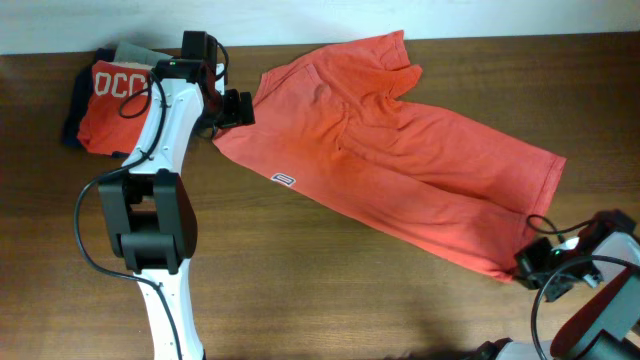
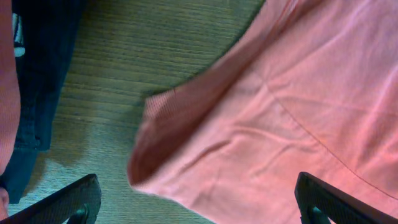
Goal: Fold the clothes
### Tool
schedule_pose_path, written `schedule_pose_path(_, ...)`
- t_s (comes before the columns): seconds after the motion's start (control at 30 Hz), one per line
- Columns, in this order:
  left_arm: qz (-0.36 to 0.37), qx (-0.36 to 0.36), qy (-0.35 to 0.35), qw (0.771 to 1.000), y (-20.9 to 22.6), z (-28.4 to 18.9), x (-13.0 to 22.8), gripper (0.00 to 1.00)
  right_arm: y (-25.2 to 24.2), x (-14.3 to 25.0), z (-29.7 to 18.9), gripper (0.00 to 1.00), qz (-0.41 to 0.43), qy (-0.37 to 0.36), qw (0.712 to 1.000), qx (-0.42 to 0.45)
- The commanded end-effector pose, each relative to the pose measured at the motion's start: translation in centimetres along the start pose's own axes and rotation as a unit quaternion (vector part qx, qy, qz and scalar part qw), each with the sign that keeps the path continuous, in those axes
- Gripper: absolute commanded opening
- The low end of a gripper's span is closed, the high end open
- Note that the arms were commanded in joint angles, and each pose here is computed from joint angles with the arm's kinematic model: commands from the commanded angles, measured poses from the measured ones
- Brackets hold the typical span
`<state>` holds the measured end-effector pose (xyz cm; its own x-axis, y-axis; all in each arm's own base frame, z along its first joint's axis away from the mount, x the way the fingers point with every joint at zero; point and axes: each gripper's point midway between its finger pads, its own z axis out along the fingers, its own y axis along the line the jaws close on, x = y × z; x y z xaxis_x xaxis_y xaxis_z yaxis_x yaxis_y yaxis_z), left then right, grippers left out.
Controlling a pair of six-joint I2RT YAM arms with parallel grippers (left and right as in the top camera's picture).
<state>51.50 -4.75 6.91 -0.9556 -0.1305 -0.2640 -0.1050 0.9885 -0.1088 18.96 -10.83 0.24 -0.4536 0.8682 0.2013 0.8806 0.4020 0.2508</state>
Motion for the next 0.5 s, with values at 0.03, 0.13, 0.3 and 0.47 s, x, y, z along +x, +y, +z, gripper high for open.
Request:
schedule_pose_path(0.03, 0.006, 0.005, -0.002, 1.000, -0.3, -0.2, -0.1, 0.99, -1.4, -3.6, -2.2, 0.04, 0.001, -0.066, 0.995, 0.074)
schedule_pose_path(0.13, 0.006, 0.005, -0.002, 1.000, -0.3, -0.2, -0.1, 0.99, -1.8, -5.2, -3.3, 0.04, 0.011, -0.097, 0.990, 0.100)
schedule_pose_path(0.3, 0.006, 0.005, -0.002, 1.000, -0.3, -0.2, -0.1, 0.99, -1.8, -8.0, -5.4, 0.04, 0.009, -0.140, 0.981, 0.132)
schedule_pose_path(0.47, 0.006, 0.005, -0.002, 1.000, -0.3, -0.2, -0.1, 0.99, -1.6, -10.4, -8.1, 0.04, 0.010, -0.173, 0.972, 0.159)
